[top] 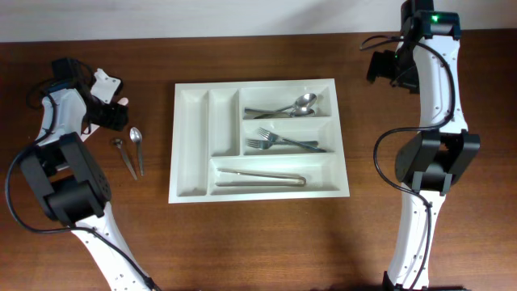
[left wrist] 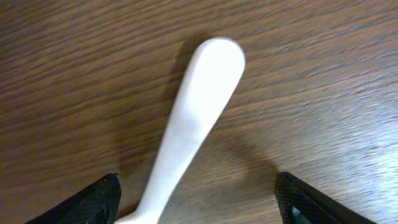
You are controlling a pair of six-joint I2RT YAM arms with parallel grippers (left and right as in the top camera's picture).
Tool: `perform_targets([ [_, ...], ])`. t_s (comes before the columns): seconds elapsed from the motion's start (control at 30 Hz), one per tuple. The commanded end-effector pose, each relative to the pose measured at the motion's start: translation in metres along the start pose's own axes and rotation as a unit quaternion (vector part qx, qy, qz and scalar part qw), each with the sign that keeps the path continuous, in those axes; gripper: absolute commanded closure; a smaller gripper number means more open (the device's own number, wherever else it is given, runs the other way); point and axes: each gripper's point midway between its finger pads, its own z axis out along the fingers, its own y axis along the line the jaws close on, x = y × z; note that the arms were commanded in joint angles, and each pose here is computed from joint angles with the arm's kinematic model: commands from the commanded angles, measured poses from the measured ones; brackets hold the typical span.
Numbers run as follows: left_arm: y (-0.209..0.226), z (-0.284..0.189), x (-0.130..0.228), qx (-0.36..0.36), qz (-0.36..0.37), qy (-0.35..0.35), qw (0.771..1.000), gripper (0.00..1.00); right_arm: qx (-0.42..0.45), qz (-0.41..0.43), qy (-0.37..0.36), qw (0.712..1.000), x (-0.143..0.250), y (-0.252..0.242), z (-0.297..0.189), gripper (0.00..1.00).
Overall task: Pack container
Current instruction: 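Lower the left gripper and grasp the pink plastic knife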
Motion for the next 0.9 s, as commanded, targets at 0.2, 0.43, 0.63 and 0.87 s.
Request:
perform_targets([
  [0.2, -0.043, 0.042, 0.048, 0.084, -0.014, 0.081, 0.993, 0.22, 0.007, -0.002, 0.006, 1.000, 0.004, 0.002, 0.002, 0.01],
  [0.43, -0.060, 0.034, 0.071, 0.119, -0.023, 0.130, 0.984, 0.29, 0.006, -0.002, 0.005, 1.000, 0.003, 0.002, 0.002, 0.01],
  [0.63, -0.070, 0.027, 0.085, 0.135, -0.039, 0.165, 0.976, 0.36, 0.006, -0.002, 0.004, 1.000, 0.003, 0.002, 0.002, 0.01],
  [0.87, -0.063, 0.029, 0.084, 0.116, -0.053, 0.167, 0.978, 0.42, 0.006, -0.002, 0.002, 1.000, 0.002, 0.002, 0.002, 0.01],
])
